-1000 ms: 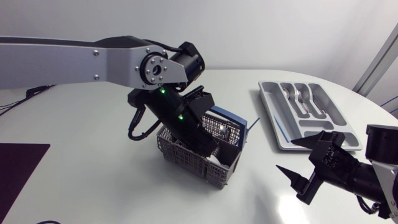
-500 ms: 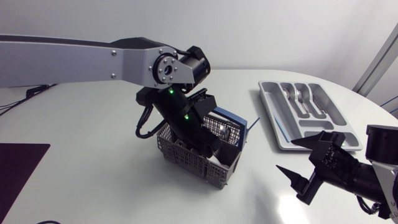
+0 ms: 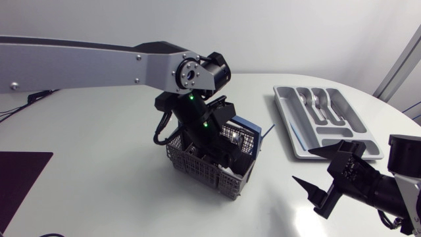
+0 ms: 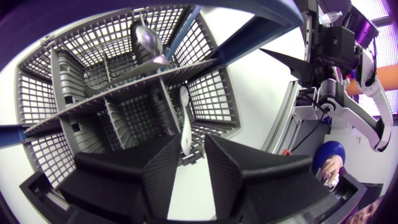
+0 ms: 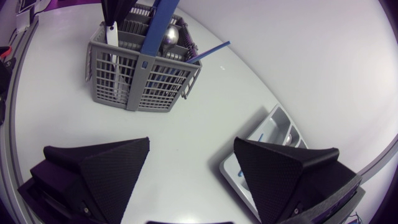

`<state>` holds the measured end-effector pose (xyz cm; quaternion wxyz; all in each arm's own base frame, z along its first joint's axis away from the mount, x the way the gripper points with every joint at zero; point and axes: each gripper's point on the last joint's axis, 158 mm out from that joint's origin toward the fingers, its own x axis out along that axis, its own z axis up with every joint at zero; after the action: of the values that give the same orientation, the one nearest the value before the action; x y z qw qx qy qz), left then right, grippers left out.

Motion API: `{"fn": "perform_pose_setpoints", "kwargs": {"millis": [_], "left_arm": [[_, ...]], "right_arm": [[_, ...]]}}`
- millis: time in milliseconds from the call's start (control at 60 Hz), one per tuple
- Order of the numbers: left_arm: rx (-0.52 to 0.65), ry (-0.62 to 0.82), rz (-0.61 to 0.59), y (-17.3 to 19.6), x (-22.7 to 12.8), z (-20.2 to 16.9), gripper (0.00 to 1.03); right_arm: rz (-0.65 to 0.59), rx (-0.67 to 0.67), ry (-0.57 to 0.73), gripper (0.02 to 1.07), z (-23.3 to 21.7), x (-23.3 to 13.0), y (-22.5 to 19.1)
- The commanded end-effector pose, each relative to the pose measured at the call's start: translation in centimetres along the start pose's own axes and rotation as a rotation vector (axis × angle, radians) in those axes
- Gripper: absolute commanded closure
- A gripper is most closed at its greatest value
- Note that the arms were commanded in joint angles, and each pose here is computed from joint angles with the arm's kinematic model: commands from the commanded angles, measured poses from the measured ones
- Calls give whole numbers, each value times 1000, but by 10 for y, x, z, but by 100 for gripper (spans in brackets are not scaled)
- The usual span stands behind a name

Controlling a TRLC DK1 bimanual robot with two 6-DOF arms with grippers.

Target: Unload the cutlery basket into the drawer organizer.

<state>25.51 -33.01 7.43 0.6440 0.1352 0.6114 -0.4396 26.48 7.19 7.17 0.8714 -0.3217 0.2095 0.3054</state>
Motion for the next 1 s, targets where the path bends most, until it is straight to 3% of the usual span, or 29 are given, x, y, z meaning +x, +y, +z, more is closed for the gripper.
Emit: {"fn": "perform_pose_setpoints", "kwargs": {"millis": [0,417,717,983], "left_arm": [[-36,71,-2,2,15,-12,77],[-36,134,43,10,28,-26,84],[-34,170,46,9,35,-32,100],[3,119,91,7,5,-21,100]], "right_arm": [[19,2,25,9,-11,1,10],[7,-9,19,9,-11,-1,10],[3,-10,17,9,-12,-2,11],[-13,-18,10,9,-10,-5,10]]}}
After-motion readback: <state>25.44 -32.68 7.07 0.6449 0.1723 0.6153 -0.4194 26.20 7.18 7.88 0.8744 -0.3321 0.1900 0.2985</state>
